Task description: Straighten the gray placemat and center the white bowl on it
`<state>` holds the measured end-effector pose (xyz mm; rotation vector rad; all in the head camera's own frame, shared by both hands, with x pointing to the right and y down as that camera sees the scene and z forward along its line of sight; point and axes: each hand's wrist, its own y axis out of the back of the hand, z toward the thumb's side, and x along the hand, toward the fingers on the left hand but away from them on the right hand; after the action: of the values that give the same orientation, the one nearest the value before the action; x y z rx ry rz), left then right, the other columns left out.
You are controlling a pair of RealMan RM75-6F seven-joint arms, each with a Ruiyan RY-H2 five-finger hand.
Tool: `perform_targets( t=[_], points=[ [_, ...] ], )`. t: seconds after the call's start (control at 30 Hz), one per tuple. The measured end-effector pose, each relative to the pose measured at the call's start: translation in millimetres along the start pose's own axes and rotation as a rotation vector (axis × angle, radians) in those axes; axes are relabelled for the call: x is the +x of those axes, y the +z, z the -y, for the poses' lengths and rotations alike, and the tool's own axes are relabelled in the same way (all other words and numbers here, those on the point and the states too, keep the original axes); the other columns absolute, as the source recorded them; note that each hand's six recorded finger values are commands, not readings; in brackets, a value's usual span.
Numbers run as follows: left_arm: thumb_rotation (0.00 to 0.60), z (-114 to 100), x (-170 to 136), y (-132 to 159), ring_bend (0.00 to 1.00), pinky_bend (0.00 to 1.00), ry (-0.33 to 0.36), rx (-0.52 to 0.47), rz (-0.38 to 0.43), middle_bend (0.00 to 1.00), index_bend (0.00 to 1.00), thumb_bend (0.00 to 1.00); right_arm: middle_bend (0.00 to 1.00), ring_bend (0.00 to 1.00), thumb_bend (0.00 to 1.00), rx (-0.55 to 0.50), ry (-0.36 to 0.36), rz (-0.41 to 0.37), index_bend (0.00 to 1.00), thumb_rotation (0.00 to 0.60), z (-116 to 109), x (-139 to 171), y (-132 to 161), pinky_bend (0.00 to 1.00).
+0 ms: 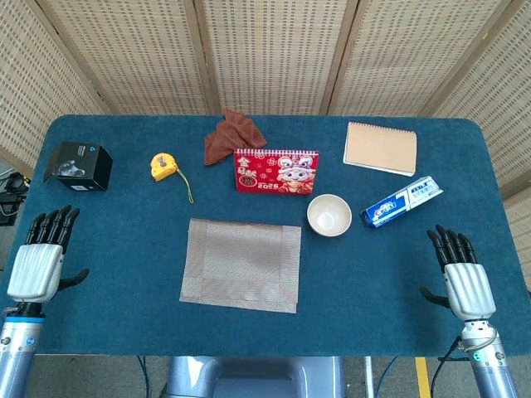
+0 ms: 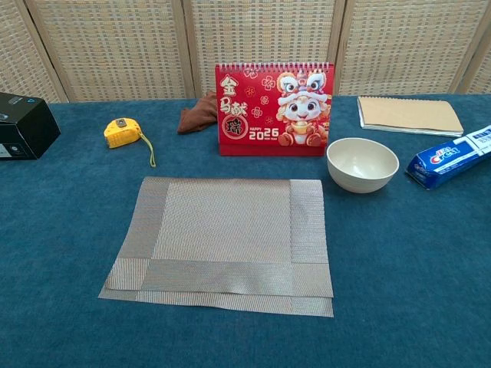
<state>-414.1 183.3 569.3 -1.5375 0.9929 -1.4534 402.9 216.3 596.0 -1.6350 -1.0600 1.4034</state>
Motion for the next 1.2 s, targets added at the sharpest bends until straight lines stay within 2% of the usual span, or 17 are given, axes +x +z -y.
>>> perform_targets(
  t=[0.4,0.97,1.07,1.13,1.2],
  points=[
    [0.6,2,-1,2,0.0,0.0,-0.017,0.022,0.002,0.0,0.0,0.0,0.0,0.0,0.04,-0.011,0.005,0.004,0.06,0.6,0,0,0,0.0],
    [0.6,21,-4,24,0.0,0.0,-0.051,0.059,0.091,0.0,0.0,0.02,0.0,0.0,0.04,-0.03,0.016,0.013,0.06,0.6,-1,2,0,0.0],
    [0.6,27,-4,32,0.0,0.0,-0.067,0.06,0.118,0.0,0.07,0.04,0.0,0.0,0.04,-0.032,0.017,0.011,0.06,0.6,-1,2,0,0.0],
    [0.6,31,-4,38,0.0,0.0,-0.076,0.059,0.137,0.0,0.19,0.08,0.0,0.0,0.04,-0.033,0.017,0.011,0.06,0.6,-1,2,1,0.0],
    [0.6,35,-4,44,0.0,0.0,-0.082,0.058,0.153,0.0,0.27,0.13,0.0,0.0,0.04,-0.034,0.017,0.01,0.06,0.6,-1,2,1,0.0]
  ],
)
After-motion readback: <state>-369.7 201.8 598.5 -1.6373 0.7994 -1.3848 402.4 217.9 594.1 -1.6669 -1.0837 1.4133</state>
